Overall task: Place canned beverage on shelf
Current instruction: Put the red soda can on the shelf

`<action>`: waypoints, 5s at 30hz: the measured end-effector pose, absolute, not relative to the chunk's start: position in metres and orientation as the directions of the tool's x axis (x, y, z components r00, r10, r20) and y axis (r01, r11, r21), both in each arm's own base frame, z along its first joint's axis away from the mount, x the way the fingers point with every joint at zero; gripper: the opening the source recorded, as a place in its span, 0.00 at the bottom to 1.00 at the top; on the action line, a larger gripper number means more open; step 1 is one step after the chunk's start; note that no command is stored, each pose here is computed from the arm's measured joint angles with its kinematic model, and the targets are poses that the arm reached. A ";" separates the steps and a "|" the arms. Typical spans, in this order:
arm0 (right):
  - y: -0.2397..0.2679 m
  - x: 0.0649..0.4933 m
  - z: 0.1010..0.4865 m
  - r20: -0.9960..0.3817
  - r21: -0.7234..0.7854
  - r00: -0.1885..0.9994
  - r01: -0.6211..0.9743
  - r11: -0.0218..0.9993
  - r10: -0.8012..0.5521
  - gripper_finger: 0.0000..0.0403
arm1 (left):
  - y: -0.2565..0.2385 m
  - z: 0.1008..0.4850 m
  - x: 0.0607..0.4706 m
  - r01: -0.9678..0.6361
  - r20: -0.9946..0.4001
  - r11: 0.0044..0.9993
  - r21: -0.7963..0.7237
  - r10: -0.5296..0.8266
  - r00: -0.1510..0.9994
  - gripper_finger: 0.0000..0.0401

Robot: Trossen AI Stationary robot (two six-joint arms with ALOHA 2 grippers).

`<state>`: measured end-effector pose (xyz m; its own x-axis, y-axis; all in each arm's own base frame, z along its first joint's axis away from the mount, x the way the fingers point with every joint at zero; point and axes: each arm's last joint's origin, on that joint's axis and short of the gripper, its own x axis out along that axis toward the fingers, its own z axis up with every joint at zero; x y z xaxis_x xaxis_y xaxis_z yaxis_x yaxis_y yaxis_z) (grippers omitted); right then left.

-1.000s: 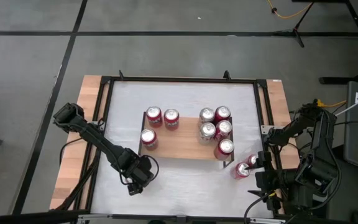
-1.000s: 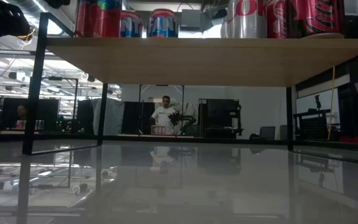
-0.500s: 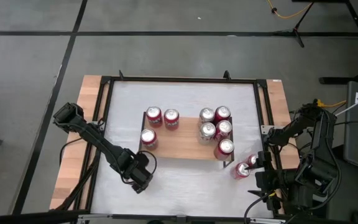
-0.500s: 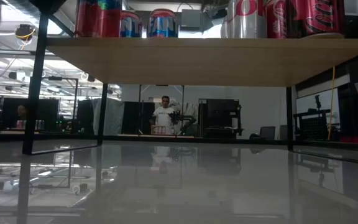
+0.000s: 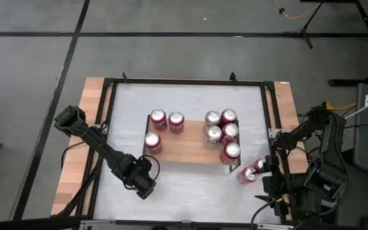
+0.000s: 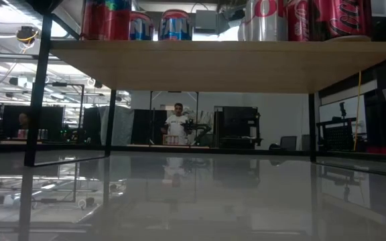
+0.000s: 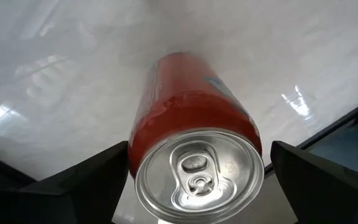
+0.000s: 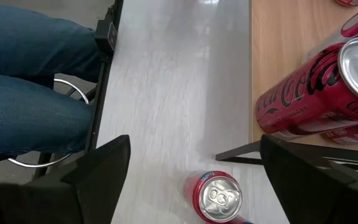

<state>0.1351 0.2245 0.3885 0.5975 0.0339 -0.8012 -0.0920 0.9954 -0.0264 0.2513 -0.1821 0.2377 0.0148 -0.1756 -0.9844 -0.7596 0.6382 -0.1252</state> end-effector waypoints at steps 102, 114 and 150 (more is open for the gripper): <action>0.225 0.135 0.388 -0.801 -0.026 0.597 -0.092 0.995 0.034 0.86 | -0.026 0.389 0.330 -0.277 -0.929 0.939 -0.204 -0.097 0.357 0.67; 0.225 0.135 0.388 -0.801 -0.026 0.597 -0.092 0.995 0.034 0.86 | -0.024 0.380 0.333 -0.271 -0.951 0.944 -0.188 -0.106 0.290 0.72; 0.225 0.135 0.388 -0.801 -0.027 0.597 -0.091 0.995 0.033 0.86 | -0.025 0.380 0.335 -0.275 -0.949 0.946 -0.174 -0.086 0.305 0.76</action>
